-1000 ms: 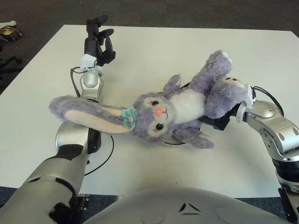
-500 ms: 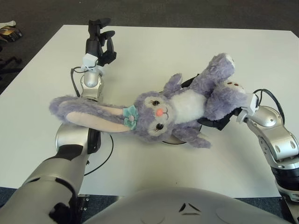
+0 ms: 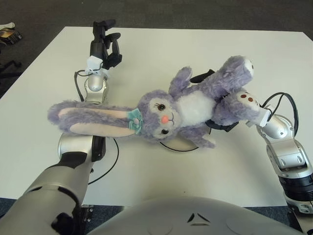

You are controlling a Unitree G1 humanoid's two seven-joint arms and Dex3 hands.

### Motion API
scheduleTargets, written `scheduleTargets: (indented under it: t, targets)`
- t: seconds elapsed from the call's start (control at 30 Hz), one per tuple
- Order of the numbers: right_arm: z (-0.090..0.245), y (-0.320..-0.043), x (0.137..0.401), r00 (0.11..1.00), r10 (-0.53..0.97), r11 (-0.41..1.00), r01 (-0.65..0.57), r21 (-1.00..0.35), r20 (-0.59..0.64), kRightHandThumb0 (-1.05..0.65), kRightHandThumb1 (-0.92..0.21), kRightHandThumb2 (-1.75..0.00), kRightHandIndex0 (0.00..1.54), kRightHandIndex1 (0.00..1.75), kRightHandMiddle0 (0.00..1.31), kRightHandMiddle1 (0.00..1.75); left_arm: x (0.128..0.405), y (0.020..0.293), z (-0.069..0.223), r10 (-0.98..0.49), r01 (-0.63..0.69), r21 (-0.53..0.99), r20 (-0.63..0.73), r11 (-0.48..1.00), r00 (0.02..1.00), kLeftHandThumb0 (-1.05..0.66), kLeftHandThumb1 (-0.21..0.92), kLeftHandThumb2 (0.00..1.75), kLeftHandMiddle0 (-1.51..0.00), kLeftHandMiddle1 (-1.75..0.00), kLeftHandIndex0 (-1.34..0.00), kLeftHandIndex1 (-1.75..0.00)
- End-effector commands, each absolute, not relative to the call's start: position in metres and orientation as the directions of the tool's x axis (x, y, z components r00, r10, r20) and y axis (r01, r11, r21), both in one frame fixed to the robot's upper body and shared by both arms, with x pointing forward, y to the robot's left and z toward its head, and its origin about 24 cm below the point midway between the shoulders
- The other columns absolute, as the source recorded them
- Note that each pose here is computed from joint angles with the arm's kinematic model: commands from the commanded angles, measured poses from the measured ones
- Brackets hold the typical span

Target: Put the doll into the plate.

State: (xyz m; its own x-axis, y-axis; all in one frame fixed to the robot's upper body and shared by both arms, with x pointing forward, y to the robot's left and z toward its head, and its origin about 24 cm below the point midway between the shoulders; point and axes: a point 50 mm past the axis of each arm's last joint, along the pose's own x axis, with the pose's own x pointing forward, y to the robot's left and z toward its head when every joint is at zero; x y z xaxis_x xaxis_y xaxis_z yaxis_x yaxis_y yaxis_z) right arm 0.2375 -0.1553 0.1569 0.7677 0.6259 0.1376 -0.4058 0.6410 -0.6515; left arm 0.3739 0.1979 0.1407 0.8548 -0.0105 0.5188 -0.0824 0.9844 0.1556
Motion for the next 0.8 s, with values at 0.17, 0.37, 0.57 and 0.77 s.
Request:
scheduleTargets:
  t: [0.17,0.37,0.57,0.77]
  targets:
    - [0.1584,-0.1563,0.2377,0.759,0.634,0.65,-0.42,-0.634,0.147,0.19,-0.07,-1.4,0.03,0.28,0.0,0.85,0.3732,0.1995,0.1383,0.011,-0.104,0.152,0.513,0.983,0.858,-0.6,0.92,0.77,-0.19,-1.01,0.0,-1.17]
    - [0.1589,-0.1562,0.2382,0.758,0.635,0.655,-0.424,-0.626,0.151,0.15,-0.06,-1.38,0.04,0.27,0.0,0.84,0.3727,0.1993,0.1382,0.019,-0.115,0.153,0.519,0.982,0.854,-0.61,0.92,0.74,-0.18,-1.01,0.0,-1.19]
    - [0.1597,-0.1565,0.2384,0.758,0.633,0.658,-0.421,-0.625,0.155,0.16,-0.06,-1.39,0.03,0.27,0.0,0.84,0.3726,0.199,0.1376,0.009,-0.107,0.161,0.517,0.981,0.856,-0.6,0.92,0.71,-0.15,-1.0,0.0,-1.22]
    - [0.1611,-0.157,0.2382,0.758,0.632,0.648,-0.405,-0.645,0.159,0.17,-0.07,-1.39,0.05,0.27,0.0,0.85,0.3729,0.1992,0.1375,0.001,-0.101,0.168,0.512,0.981,0.859,-0.6,0.92,0.73,-0.12,-0.98,0.0,-1.23]
